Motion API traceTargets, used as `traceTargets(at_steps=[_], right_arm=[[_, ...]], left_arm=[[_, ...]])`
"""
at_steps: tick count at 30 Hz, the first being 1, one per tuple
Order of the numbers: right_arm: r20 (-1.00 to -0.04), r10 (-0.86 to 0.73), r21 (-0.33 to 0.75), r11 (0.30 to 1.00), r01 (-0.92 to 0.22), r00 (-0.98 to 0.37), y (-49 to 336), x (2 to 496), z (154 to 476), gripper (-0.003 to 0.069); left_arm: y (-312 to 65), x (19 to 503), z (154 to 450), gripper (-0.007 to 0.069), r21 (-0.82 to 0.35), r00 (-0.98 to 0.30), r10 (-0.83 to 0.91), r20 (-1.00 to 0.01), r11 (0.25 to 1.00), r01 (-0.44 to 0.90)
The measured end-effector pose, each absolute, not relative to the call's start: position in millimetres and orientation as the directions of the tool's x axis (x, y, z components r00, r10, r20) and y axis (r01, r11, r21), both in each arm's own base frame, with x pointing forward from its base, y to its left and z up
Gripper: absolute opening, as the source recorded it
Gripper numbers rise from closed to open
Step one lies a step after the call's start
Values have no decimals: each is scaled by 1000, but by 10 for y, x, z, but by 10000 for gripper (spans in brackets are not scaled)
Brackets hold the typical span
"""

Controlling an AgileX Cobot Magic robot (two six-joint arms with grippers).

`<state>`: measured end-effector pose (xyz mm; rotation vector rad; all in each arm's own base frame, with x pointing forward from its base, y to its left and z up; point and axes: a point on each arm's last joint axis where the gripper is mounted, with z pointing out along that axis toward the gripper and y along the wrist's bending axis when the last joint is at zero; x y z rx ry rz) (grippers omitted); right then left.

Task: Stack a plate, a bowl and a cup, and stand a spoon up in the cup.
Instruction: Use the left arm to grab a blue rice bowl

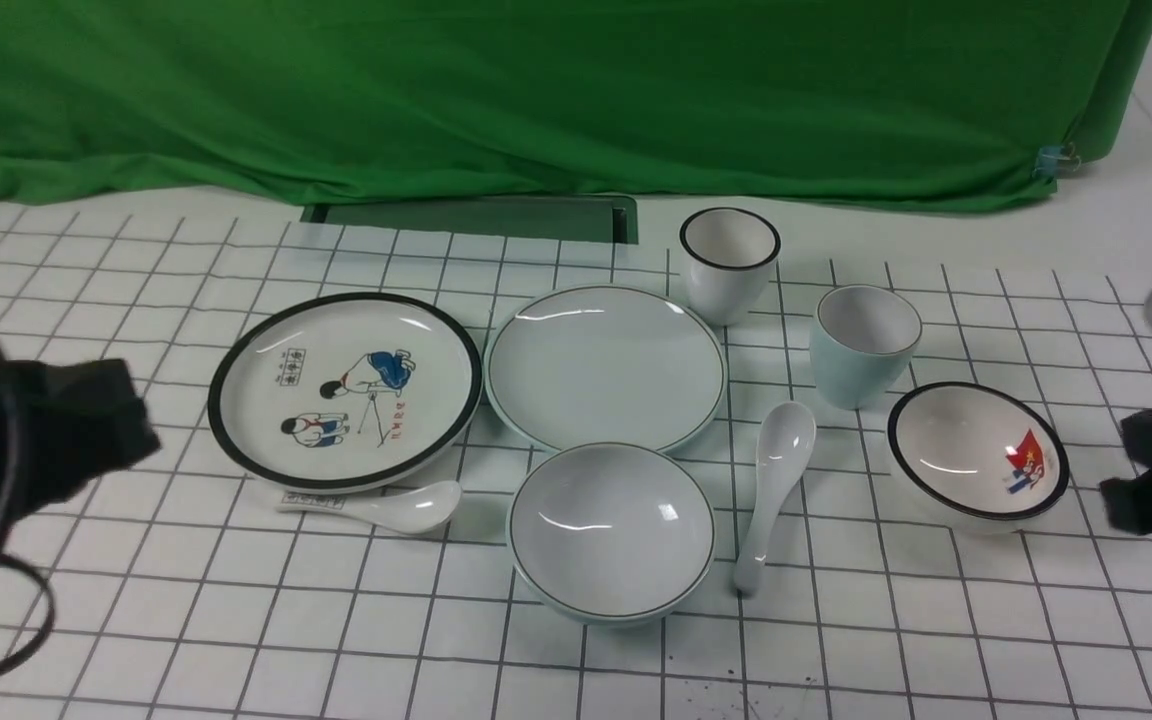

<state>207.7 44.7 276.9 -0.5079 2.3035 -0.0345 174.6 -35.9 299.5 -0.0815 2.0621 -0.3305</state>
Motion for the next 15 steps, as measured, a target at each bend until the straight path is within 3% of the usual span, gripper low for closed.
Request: traceTargets(at_steps=[4,15], right_arm=[[-626,-470,-186,865,-466,-622,679,2142,2603,11],[-598,-537,-184,814,-550,-595,885,2130,2517,15]], left_arm=[[-737,2025,3065,-11,-268,-641,-86,-762,944,192],[-1697,2483,2980,-11,-199,-743,254,-620,864,462]])
